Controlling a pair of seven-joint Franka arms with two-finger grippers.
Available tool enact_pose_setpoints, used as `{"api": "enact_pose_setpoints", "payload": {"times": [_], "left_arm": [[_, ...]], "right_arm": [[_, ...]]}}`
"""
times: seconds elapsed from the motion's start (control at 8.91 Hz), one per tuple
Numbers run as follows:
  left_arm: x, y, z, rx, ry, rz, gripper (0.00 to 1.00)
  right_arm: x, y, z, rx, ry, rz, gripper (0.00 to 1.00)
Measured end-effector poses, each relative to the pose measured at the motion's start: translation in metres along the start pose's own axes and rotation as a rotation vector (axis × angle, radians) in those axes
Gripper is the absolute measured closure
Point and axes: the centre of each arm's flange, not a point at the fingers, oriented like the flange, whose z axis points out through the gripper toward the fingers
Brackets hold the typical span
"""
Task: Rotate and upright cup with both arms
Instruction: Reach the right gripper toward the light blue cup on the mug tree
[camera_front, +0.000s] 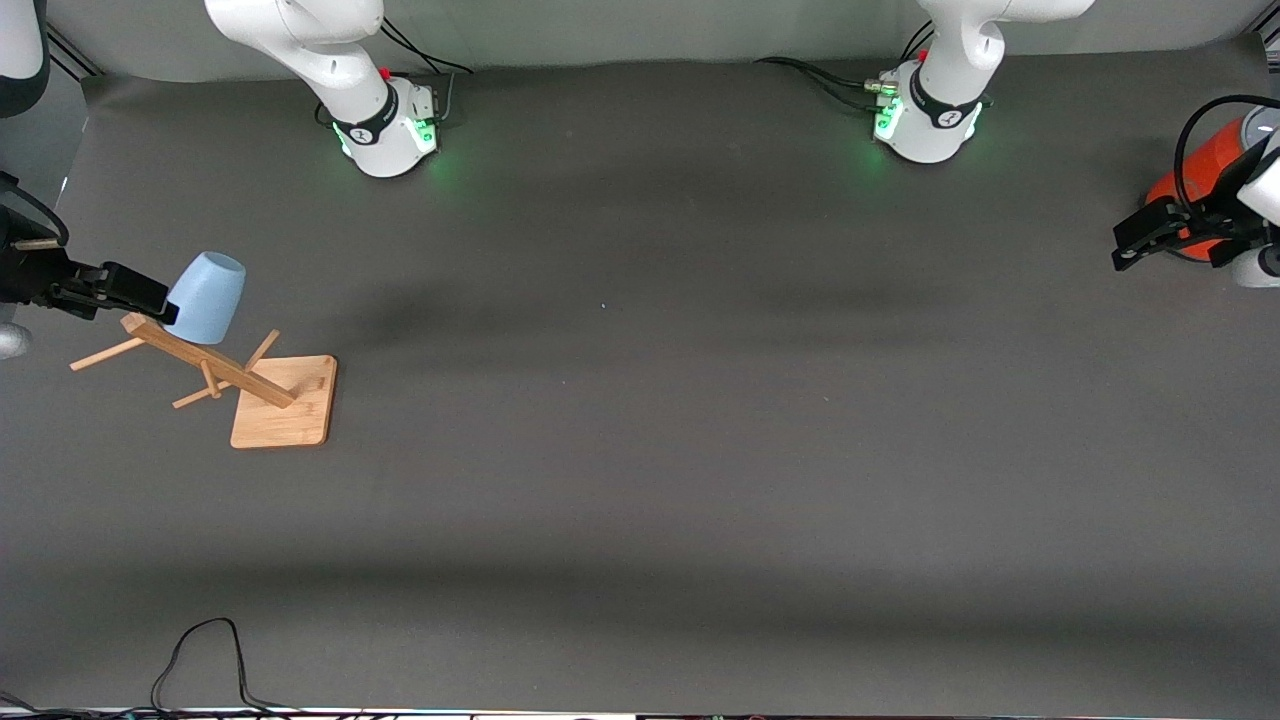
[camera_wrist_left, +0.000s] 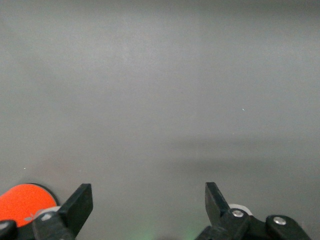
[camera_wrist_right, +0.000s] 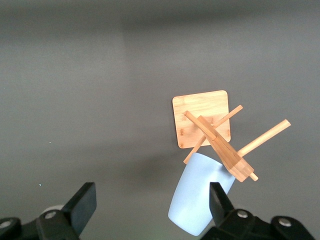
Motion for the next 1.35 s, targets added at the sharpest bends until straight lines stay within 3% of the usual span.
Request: {"api": "enact_pose_setpoints", "payload": {"times": [0.9, 1.35], "left_arm": [[0.011, -0.026, 0.019, 0.003, -0.048, -0.051, 0.0], [0.025, -0.014, 0.052, 0.013, -0.127, -0.032, 0.0]], "right_arm": [[-0.001, 0.01, -0.001, -0.001, 0.001, 0.017, 0.0], [-0.047, 0.074, -0.009, 0.02, 0.003, 0.115, 0.0]]}}
